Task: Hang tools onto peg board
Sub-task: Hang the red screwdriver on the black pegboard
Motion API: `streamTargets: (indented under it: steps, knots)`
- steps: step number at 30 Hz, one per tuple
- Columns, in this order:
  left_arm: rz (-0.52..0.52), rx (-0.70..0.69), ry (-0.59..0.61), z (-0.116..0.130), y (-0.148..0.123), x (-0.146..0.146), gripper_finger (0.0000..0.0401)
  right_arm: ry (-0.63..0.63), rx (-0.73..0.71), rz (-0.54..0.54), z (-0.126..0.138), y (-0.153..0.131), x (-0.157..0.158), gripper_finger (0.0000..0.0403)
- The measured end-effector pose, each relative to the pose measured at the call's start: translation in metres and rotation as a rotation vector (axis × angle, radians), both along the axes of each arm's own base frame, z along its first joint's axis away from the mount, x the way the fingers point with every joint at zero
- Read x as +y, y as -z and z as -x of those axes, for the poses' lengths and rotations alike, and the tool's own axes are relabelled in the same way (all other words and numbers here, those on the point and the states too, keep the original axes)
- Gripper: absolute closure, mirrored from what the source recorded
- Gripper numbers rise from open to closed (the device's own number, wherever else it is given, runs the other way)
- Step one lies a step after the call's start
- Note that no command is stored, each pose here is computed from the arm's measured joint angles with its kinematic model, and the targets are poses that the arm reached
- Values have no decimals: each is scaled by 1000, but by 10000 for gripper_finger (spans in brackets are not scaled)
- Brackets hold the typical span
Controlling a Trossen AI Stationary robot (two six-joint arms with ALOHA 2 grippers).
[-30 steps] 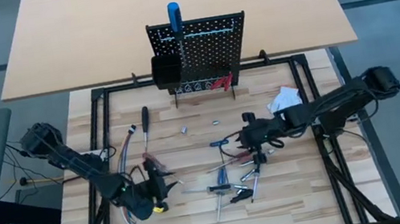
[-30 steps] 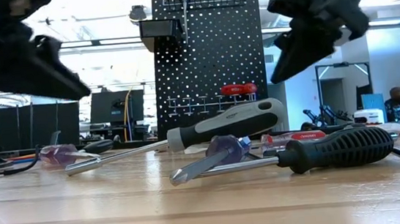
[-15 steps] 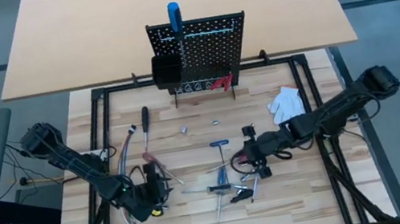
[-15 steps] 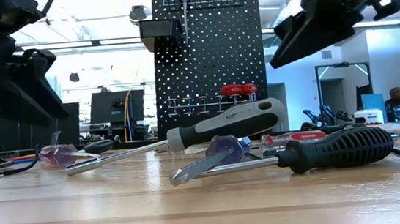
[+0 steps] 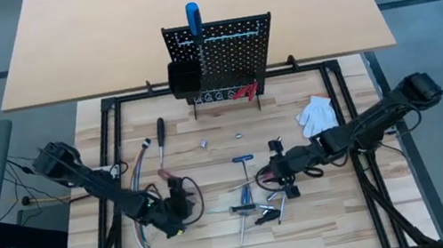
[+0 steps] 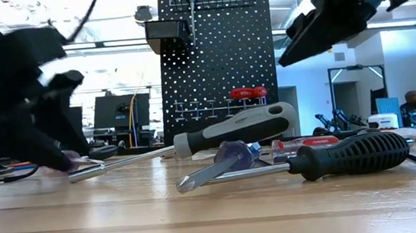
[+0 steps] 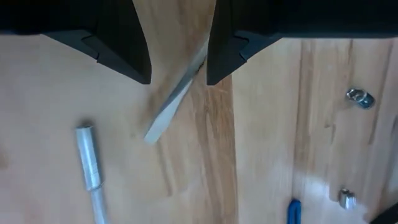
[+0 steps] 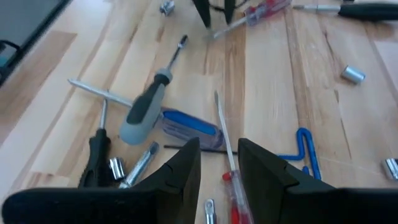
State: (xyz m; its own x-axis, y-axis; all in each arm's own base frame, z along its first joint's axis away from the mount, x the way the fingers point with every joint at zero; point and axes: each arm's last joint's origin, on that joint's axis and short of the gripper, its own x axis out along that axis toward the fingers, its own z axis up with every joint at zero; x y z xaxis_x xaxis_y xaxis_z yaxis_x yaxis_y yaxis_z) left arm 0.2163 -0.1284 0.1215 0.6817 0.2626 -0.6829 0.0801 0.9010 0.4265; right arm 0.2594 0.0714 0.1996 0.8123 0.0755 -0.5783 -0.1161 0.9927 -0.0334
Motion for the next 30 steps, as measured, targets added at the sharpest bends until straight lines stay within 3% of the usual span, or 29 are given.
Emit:
streamTargets:
  steps: [8,16,19,24,30]
  knots:
    - [-20,15,15,-19,9,14,264,15,-9,-25,-1,-1,0,287]
    - [10,39,97,-29,6,23,384,43,-21,-72,-1,-2,1,287]
    - [-18,34,123,-33,5,28,387,45,-32,-88,-2,-3,3,287]
    - [-149,-9,137,-48,-8,32,394,6,-113,-101,-9,-3,13,287]
    - [-163,-64,117,-66,-26,37,393,-20,-224,-104,-40,28,24,287]
